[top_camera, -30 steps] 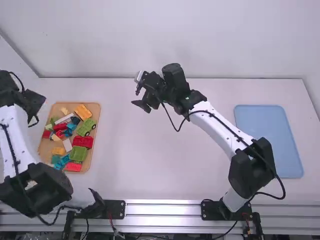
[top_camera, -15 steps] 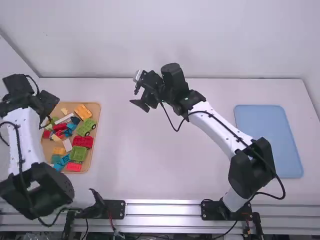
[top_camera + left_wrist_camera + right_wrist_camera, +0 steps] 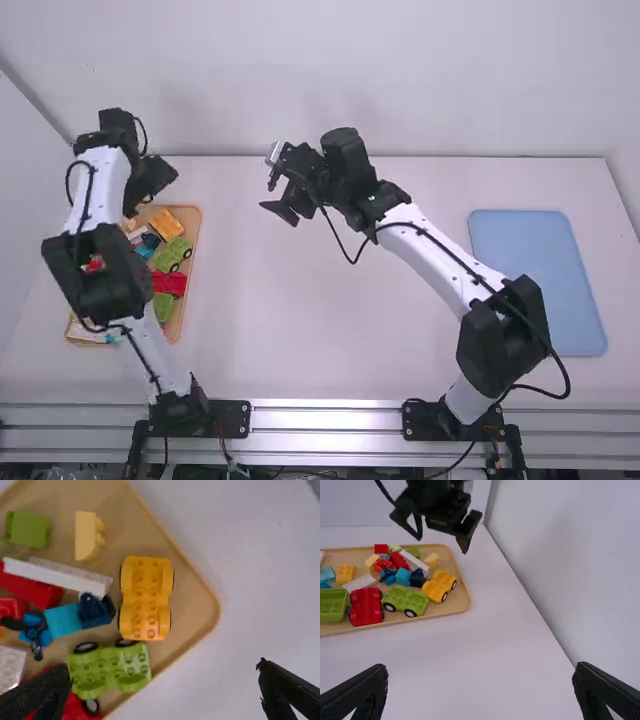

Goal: Assemble lego blocks to make yellow taxi

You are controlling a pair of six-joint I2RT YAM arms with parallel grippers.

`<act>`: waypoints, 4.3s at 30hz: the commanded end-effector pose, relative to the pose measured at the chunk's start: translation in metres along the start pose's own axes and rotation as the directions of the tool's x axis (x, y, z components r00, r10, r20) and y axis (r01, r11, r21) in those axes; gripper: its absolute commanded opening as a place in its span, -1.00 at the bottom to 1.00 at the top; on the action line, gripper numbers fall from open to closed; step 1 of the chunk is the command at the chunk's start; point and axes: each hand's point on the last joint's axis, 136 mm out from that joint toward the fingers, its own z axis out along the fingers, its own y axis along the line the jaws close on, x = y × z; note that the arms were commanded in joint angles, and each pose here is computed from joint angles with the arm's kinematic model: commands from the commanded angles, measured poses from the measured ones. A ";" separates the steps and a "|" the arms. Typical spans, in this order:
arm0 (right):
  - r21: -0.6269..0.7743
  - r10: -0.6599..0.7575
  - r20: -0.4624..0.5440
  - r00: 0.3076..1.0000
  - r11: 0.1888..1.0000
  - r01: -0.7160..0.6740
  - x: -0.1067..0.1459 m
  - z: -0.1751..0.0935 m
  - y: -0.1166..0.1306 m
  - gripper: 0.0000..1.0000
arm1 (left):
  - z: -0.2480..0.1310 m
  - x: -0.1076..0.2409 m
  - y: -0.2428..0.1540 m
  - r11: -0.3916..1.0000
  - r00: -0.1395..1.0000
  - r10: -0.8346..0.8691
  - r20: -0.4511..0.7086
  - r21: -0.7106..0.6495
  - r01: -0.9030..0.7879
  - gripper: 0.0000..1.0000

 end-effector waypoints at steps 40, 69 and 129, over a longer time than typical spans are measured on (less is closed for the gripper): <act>-0.006 0.002 0.006 1.000 1.000 -0.002 -0.004 0.000 0.003 0.97 | 0.117 0.041 0.041 0.992 0.988 0.008 -0.157 -0.122 -0.027 0.44; 0.050 0.032 -0.014 0.999 0.998 -0.032 0.010 -0.014 -0.026 0.97 | -0.012 0.024 -0.027 0.834 0.852 0.524 0.013 0.195 -0.516 -0.25; -0.158 0.033 0.158 0.987 0.987 -0.008 -0.009 -0.115 -0.002 0.97 | -0.040 0.271 -0.102 -0.177 -0.122 0.915 0.385 0.111 -0.978 0.98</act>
